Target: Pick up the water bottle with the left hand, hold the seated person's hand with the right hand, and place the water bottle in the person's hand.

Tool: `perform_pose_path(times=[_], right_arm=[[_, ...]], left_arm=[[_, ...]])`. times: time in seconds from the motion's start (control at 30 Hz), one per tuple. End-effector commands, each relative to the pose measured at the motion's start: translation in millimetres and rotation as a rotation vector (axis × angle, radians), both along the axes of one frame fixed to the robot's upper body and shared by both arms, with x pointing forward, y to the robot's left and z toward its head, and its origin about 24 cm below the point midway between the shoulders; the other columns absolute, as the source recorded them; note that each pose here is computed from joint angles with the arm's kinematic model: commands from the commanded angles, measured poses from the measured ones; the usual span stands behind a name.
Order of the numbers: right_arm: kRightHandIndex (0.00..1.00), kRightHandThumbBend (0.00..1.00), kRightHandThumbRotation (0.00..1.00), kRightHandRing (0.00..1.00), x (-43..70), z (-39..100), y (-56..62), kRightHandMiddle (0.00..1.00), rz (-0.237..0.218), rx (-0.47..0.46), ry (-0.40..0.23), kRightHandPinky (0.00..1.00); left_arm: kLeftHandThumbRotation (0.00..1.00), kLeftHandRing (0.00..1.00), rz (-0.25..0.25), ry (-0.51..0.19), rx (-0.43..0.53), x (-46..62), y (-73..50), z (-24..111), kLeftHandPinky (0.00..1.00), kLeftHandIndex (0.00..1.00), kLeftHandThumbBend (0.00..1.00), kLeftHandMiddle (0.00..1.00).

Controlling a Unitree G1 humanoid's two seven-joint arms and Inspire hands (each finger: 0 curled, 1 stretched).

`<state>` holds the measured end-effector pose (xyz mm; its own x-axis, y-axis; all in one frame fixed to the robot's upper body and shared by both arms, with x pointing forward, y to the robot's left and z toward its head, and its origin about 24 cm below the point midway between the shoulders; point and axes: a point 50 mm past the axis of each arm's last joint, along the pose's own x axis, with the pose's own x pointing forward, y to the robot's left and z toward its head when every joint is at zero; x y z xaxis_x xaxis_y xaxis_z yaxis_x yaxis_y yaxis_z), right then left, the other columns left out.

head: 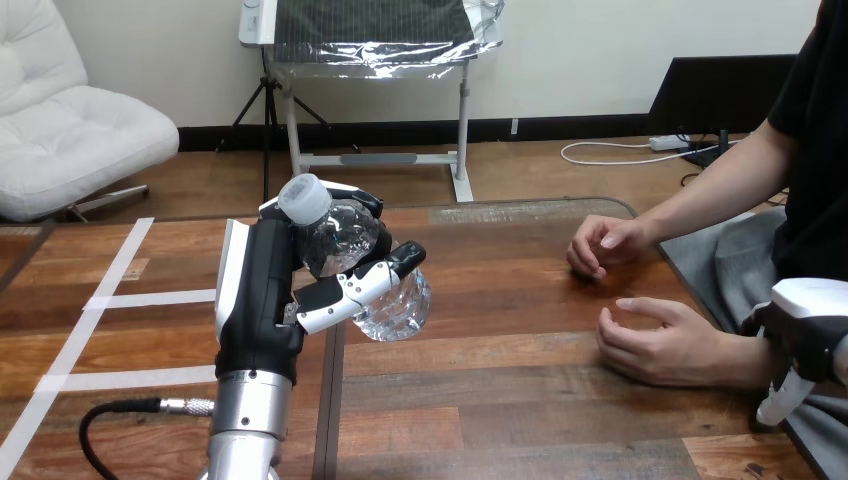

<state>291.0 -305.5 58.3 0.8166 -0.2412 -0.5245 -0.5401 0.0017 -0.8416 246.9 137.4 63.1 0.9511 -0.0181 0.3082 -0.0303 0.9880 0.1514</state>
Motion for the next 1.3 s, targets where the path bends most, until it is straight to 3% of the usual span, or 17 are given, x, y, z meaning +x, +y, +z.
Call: perform_pose_path(times=[0.0,0.4,0.6,0.9,1.27], right_arm=[[0.82,0.73,0.0,0.8,16.0,14.1,8.7,0.83,0.031,0.006,-0.067,0.71],[0.81,0.72,0.0,0.75,21.7,10.0,9.2,0.81,0.055,-0.013,-0.006,0.61],[0.81,0.68,0.0,0.75,27.0,3.5,10.8,0.82,0.037,0.019,0.062,0.6],[0.8,0.67,0.0,0.74,29.0,-0.5,11.5,0.81,0.077,0.0,0.087,0.59],[0.77,0.67,0.0,0.64,30.3,-6.3,12.3,0.74,0.085,0.016,0.123,0.5]], left_arm=[[0.0,0.42,-0.016,-0.129,-0.013,7.8,-2.7,27.1,0.37,0.49,0.62,0.47],[0.0,0.42,-0.019,-0.128,-0.022,7.5,-3.0,28.0,0.37,0.49,0.62,0.47],[0.0,0.42,-0.014,-0.123,-0.022,6.5,-2.1,28.0,0.37,0.49,0.62,0.46],[0.0,0.42,-0.01,-0.121,-0.02,5.6,-1.7,27.2,0.37,0.49,0.62,0.46],[0.0,0.42,-0.004,-0.117,-0.019,4.5,-1.1,26.1,0.37,0.49,0.62,0.47]])
